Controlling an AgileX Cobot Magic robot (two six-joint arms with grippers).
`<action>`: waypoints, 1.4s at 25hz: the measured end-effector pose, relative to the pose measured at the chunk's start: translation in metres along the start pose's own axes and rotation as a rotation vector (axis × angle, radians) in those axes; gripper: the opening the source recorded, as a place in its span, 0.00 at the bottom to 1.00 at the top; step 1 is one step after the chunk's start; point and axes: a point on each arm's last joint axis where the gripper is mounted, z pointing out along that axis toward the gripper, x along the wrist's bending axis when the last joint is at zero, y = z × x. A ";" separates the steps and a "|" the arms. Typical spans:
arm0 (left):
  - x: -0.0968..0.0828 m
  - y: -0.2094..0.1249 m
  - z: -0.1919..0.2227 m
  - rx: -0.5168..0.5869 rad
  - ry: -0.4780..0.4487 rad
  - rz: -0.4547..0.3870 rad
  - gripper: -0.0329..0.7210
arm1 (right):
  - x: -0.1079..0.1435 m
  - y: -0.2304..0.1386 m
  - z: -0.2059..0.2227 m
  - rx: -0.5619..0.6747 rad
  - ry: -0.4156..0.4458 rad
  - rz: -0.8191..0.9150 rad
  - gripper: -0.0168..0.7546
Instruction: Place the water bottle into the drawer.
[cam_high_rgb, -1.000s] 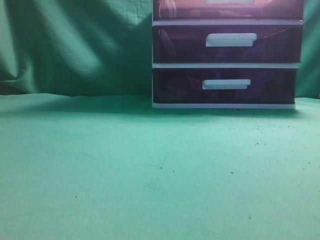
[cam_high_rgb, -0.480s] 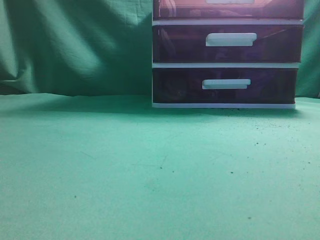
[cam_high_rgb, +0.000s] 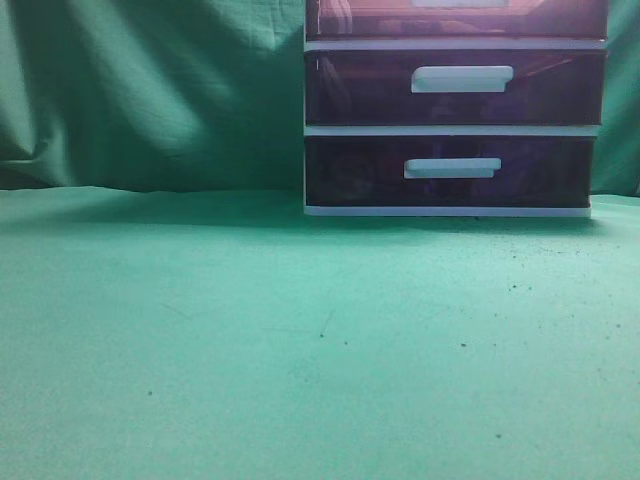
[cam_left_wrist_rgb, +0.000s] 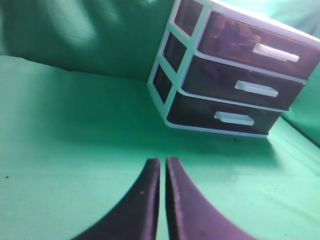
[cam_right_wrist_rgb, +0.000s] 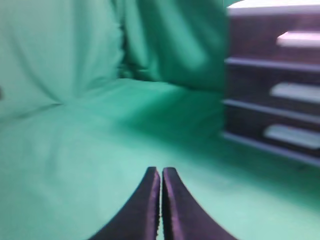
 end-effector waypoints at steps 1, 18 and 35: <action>0.000 0.000 0.000 0.000 0.000 0.000 0.04 | -0.003 -0.002 0.001 -0.003 -0.033 -0.034 0.02; 0.000 0.000 0.000 0.000 0.000 -0.002 0.04 | -0.042 -0.095 -0.021 0.071 -0.628 -0.046 0.02; 0.000 0.000 0.000 0.000 0.000 -0.002 0.04 | -0.042 -0.112 -0.021 0.167 -0.630 0.096 0.02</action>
